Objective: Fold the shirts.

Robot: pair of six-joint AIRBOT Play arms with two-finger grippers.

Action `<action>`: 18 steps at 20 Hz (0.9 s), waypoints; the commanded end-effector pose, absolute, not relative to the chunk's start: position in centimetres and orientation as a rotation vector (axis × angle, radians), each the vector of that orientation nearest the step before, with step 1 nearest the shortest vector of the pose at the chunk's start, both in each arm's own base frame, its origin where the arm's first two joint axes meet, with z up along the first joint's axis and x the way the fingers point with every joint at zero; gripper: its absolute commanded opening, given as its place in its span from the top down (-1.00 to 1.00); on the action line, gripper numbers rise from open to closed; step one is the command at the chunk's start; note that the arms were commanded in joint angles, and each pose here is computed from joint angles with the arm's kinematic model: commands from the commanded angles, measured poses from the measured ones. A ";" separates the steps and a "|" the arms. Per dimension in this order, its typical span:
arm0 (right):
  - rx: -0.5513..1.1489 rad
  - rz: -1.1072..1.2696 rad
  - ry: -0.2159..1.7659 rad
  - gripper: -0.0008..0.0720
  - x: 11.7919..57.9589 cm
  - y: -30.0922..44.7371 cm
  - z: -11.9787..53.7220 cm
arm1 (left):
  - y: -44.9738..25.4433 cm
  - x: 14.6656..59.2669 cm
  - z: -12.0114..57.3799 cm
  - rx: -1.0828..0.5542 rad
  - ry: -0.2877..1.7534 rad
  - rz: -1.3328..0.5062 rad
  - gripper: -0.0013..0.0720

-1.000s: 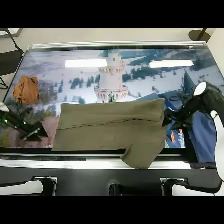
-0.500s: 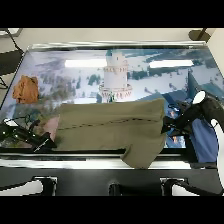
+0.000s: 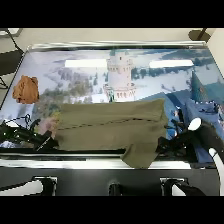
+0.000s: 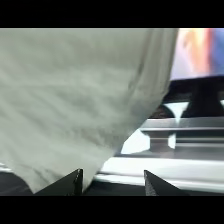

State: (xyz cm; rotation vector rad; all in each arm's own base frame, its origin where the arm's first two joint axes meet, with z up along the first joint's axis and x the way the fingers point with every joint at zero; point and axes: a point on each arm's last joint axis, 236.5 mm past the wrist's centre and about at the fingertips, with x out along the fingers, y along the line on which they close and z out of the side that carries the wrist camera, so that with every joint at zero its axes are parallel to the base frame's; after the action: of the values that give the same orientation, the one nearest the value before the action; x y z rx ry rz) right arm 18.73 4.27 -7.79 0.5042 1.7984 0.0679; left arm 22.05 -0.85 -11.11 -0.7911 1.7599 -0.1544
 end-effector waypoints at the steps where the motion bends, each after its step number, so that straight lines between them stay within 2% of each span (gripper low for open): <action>1: 0.578 0.089 1.714 -0.37 18.5 5.9 -9.9 | -0.7 22.2 -11.3 -0.783 1.753 -0.149 0.89; 4: 0.601 0.063 1.631 -0.20 20.6 5.7 -10.2 | -0.8 22.1 -11.2 -0.785 1.758 -0.153 0.89; 6: 0.621 0.066 1.658 -0.05 20.2 6.1 -10.4 | -0.8 22.1 -11.2 -0.785 1.758 -0.154 0.89; 7: 0.623 0.068 1.682 0.33 19.7 6.2 -10.7 | -0.8 22.1 -11.2 -0.785 1.758 -0.153 0.89; 8: 0.622 0.072 1.699 0.85 19.4 6.2 -10.7 | -0.8 22.0 -11.2 -0.787 1.761 -0.156 0.89; 11: 0.573 0.123 1.626 0.87 21.3 6.0 -9.1 | -0.7 23.1 -9.6 -0.724 1.701 -0.229 0.89; 13: 0.562 0.131 1.552 0.87 24.0 5.6 -6.4 | 0.3 26.0 -6.9 -0.694 1.580 -0.201 0.90; 18: 0.542 0.069 1.194 0.87 36.4 2.6 1.5 | 0.6 35.1 -0.5 -0.601 1.332 -0.200 0.90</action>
State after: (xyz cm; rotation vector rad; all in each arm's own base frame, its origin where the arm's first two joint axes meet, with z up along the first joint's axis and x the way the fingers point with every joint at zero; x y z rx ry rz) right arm 30.35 4.12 -2.49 0.5463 1.3745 0.1007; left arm 30.62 1.03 -4.09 -0.6329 1.4580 -0.1935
